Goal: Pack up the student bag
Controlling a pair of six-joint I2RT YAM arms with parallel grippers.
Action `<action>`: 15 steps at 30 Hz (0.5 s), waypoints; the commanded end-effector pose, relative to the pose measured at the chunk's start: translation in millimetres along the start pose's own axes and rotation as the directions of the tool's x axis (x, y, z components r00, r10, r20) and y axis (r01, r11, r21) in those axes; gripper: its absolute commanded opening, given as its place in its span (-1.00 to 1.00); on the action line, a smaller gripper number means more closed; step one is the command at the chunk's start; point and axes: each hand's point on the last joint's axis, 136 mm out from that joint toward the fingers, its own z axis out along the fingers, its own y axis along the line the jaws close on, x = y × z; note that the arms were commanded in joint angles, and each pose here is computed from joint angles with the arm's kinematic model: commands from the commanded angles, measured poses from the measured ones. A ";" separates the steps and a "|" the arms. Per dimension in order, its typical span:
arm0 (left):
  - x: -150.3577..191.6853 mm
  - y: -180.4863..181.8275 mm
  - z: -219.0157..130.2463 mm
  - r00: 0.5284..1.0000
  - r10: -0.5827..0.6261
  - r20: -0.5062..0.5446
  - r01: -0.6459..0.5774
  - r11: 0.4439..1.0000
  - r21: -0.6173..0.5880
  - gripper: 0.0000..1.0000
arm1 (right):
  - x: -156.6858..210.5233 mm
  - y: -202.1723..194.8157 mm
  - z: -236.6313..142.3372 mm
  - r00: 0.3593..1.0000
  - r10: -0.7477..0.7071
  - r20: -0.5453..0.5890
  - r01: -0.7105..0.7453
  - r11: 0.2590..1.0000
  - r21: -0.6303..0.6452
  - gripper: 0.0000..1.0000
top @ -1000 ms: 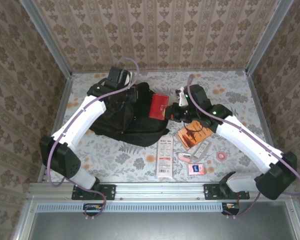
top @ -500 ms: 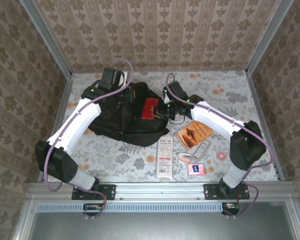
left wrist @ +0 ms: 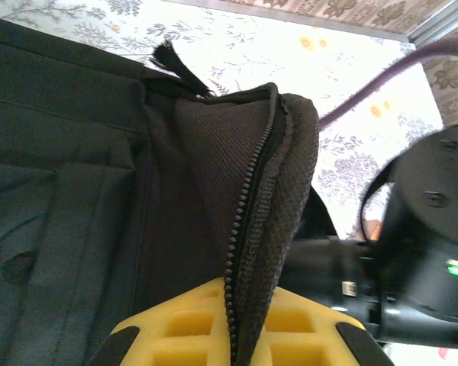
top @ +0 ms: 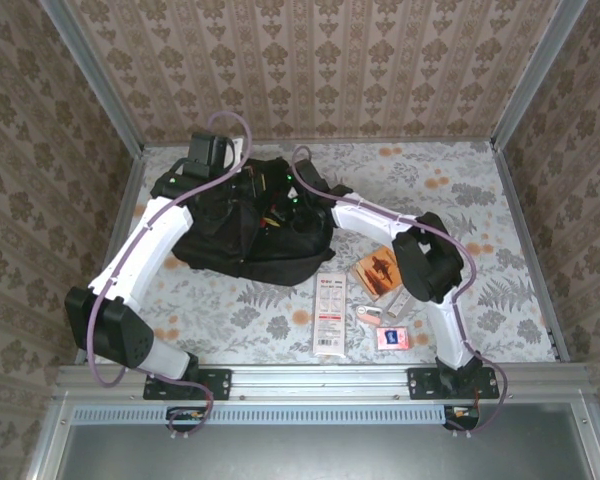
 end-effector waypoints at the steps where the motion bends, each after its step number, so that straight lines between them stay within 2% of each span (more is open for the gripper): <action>1: -23.6 -20.1 -19.4 0.996 -0.001 0.093 -0.008 0.995 0.096 -1.00 | -2.0 46.1 11.1 1.000 0.000 -0.018 -0.002 0.992 -0.126 -1.00; 2: -23.8 -19.4 -19.1 0.996 -0.004 0.092 -0.005 0.995 0.097 -1.00 | 0.0 46.5 17.3 1.000 -0.001 -0.027 -0.002 0.993 -0.118 -0.99; 7: -26.8 -9.2 -19.4 0.994 -0.039 0.097 0.031 0.996 0.081 -1.00 | 11.5 47.1 42.0 0.999 -0.033 -0.038 0.031 0.998 -0.052 -0.04; 8: -27.1 -4.9 -19.3 0.994 -0.051 0.100 0.043 0.996 0.074 -1.00 | 10.5 45.7 40.4 0.999 -0.038 -0.025 0.037 0.999 -0.040 0.08; 15: -30.7 10.6 -19.4 0.989 -0.093 0.112 0.089 0.995 0.043 -1.00 | 7.0 44.4 15.7 0.994 -0.106 0.002 0.106 0.994 -0.009 0.19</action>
